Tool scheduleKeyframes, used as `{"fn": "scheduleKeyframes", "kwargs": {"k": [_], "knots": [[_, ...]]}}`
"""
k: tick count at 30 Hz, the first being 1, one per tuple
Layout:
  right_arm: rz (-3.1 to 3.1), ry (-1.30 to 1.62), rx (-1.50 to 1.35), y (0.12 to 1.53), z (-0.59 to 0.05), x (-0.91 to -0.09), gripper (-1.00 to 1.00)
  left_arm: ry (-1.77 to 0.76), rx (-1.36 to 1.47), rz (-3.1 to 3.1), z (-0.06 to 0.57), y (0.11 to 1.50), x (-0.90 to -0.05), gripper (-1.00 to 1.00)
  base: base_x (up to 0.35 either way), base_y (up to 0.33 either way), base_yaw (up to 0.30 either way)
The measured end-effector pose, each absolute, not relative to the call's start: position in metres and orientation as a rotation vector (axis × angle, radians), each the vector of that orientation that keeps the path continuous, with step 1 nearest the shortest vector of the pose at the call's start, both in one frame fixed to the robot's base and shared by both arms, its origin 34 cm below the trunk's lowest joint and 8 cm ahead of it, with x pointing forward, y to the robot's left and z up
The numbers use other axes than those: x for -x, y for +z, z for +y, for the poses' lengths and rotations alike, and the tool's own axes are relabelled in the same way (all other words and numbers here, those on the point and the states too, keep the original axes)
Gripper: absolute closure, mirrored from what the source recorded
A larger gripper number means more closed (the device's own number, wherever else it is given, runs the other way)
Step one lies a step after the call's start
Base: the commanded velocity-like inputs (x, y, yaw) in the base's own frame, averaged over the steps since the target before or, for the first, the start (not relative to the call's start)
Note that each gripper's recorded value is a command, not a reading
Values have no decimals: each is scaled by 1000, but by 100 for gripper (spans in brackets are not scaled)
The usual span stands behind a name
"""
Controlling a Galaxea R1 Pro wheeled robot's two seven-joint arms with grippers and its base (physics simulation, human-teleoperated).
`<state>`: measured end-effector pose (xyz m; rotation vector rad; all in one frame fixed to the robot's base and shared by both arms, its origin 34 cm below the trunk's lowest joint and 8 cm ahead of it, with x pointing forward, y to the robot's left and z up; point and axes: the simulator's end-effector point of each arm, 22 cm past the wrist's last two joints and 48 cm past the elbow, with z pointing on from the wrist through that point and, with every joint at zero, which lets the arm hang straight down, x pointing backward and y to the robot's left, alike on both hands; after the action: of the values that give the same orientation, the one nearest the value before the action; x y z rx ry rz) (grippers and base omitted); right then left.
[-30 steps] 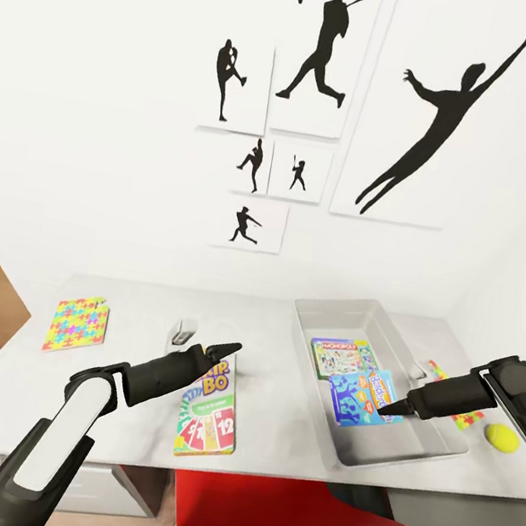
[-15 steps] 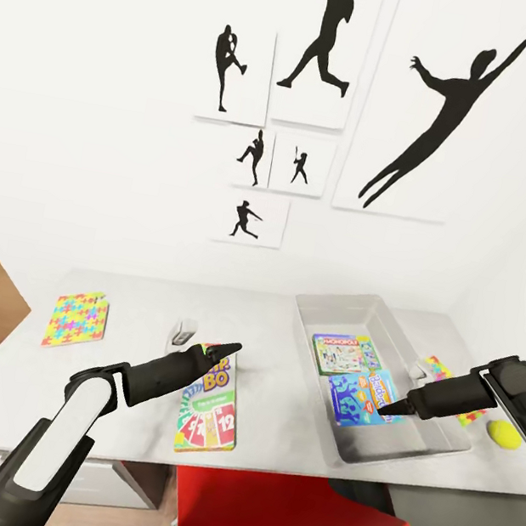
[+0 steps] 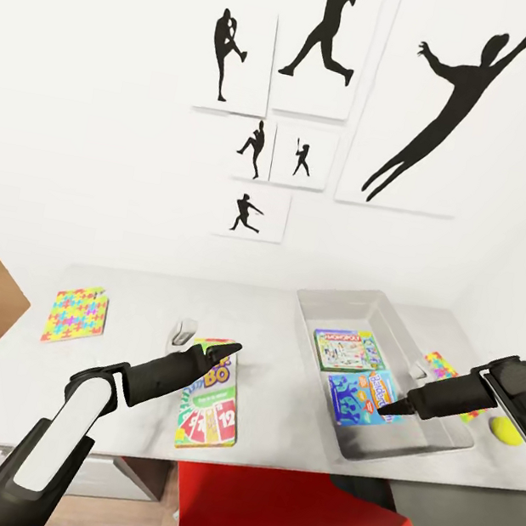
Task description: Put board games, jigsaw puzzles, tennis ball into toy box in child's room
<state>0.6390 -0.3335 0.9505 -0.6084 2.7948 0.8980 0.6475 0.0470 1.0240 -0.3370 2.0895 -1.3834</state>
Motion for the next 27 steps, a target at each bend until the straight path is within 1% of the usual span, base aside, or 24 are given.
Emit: {"fn": "scheduleKeyframes", "kwargs": {"k": [27], "knots": [[2790,901,565,945,-340,-646,100,-1388,356,2109,46,1011,-648,-100,0,0,0]]}}
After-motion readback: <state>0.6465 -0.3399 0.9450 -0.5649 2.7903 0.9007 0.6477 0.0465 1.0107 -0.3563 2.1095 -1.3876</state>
